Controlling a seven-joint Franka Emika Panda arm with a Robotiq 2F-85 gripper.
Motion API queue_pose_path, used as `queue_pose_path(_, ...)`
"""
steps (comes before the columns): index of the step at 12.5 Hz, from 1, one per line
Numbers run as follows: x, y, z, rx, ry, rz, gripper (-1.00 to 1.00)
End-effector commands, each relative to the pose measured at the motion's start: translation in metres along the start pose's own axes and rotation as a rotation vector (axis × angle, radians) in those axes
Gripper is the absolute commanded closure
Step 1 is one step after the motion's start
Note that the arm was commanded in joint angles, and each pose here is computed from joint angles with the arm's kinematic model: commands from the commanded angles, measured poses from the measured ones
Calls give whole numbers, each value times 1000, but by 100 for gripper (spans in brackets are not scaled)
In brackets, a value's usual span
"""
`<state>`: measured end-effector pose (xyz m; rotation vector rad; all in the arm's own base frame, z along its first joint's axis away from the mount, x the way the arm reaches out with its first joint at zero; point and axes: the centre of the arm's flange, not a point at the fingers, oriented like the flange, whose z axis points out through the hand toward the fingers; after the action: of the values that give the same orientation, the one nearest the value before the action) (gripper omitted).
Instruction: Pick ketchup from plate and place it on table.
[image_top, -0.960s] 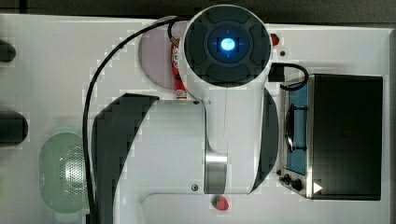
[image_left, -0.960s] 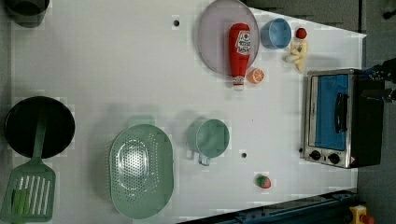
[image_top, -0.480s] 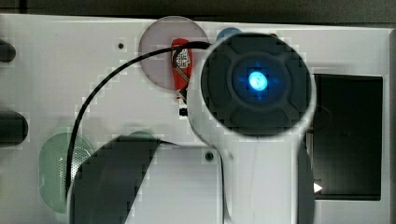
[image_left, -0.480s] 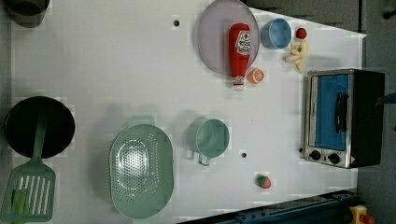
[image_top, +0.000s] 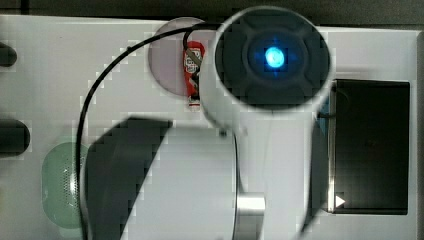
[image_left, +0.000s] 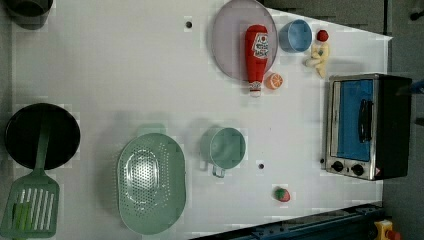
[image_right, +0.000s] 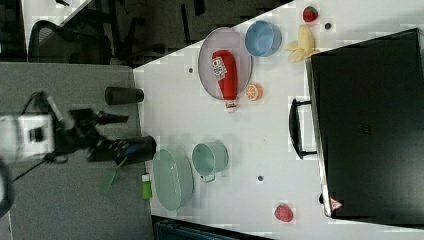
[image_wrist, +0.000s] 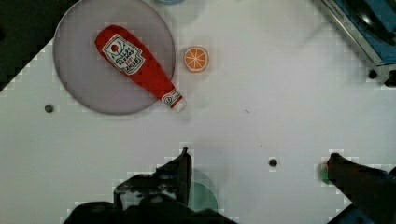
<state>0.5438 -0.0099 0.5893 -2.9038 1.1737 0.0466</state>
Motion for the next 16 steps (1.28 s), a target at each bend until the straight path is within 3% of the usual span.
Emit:
queue_pose_path(1,20,-36,81,-49,-64,-10,-100)
queue_pose_path(6,44,-81,181,-34,-85,-210,-100)
queue_pose_path(9,55,-103,245,-5,-70,-417,-100)
queue_pose_path(13,62,-131,313,59,24,-669,-100)
queue_pose_path(16,59,-144,352,80,77,-740,-100)
